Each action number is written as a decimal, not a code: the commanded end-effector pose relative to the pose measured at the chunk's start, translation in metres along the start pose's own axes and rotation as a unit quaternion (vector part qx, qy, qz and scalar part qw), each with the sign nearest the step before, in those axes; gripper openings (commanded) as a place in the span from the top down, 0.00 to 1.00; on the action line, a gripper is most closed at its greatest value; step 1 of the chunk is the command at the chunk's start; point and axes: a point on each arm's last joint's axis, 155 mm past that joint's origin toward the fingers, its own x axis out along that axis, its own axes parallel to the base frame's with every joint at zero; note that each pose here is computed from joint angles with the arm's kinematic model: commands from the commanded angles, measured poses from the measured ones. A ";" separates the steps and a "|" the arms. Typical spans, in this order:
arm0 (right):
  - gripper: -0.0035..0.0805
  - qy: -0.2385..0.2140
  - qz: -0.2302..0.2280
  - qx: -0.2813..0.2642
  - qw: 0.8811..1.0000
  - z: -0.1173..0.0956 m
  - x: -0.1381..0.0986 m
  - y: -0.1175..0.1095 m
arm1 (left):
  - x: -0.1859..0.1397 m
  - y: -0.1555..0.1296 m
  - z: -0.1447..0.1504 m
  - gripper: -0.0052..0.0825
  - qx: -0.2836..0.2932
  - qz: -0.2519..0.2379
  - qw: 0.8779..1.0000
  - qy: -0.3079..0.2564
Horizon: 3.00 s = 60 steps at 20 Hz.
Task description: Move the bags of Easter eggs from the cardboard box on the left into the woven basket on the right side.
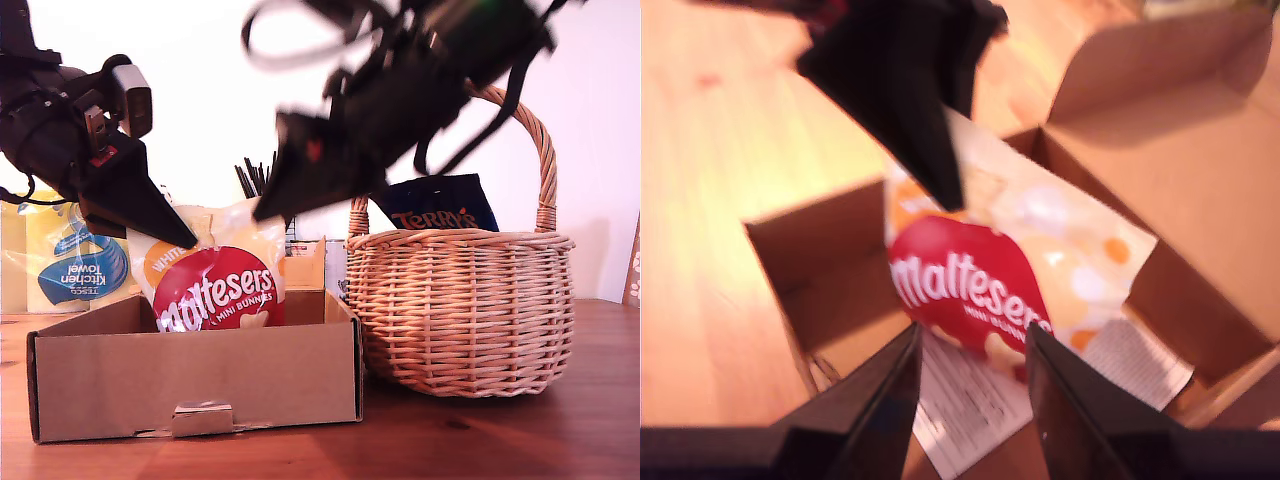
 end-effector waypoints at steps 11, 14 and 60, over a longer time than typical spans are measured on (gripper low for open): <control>0.55 0.057 -0.019 -0.021 0.998 -0.001 0.022 -0.039 | 0.009 0.011 -0.026 0.97 0.032 0.031 0.997 0.061; 0.55 0.069 -0.010 -0.030 0.997 -0.005 0.033 -0.039 | 0.008 0.012 -0.028 0.97 0.038 0.036 0.996 0.067; 0.54 0.077 0.033 -0.085 0.993 0.013 0.042 -0.002 | 0.025 0.006 -0.034 0.97 0.089 0.051 0.988 0.115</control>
